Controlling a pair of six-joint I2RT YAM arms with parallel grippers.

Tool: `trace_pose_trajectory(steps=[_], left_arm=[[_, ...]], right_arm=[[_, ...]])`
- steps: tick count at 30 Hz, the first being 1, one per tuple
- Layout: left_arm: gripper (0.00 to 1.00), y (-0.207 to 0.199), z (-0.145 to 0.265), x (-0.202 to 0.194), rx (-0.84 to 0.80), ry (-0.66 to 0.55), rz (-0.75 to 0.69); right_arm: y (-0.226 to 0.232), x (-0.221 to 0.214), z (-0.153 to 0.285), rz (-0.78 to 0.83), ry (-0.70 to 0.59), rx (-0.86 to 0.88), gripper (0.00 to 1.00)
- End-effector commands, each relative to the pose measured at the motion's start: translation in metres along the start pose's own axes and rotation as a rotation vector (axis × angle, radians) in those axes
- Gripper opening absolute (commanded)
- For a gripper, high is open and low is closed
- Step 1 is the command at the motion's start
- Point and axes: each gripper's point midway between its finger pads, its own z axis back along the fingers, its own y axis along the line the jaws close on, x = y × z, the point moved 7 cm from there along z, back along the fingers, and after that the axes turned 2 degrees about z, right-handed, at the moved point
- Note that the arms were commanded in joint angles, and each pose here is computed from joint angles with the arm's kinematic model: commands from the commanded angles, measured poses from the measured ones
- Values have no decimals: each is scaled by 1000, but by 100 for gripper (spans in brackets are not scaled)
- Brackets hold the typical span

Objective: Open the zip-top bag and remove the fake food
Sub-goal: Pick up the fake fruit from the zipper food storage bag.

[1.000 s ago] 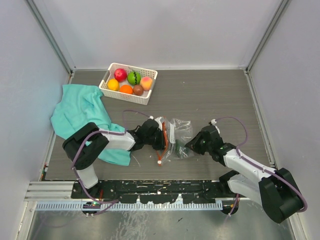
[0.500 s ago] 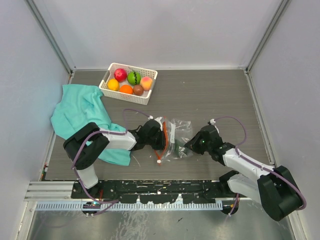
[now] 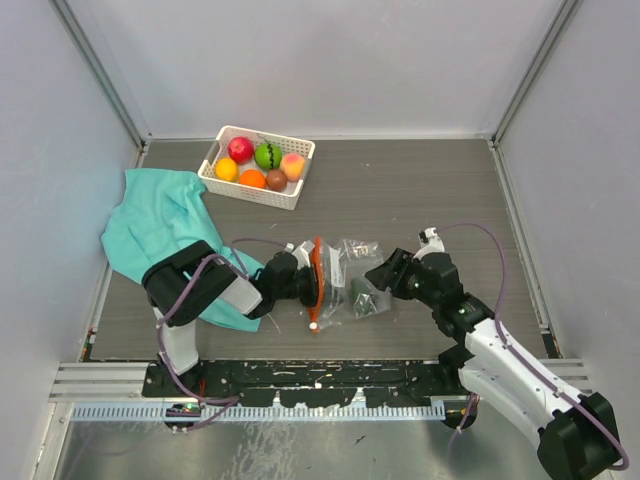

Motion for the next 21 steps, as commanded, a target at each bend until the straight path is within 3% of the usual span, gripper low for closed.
trace_pose_trajectory(steps=[1, 6, 13, 18, 21], left_arm=[[12, -20, 2, 7, -192, -21, 18], [17, -18, 2, 9, -233, -37, 49], [23, -16, 1, 11, -234, -52, 85], [28, -12, 0, 12, -211, -71, 123], [31, -11, 0, 13, -197, -80, 139]], right_arm=[[16, 10, 12, 187, 27, 95, 70], [6, -1, 13, 173, 154, -1, 73], [-6, -10, 20, 158, 198, -86, 73], [-16, -18, 20, 135, 227, -121, 63], [-20, -19, 23, 129, 215, -150, 44]])
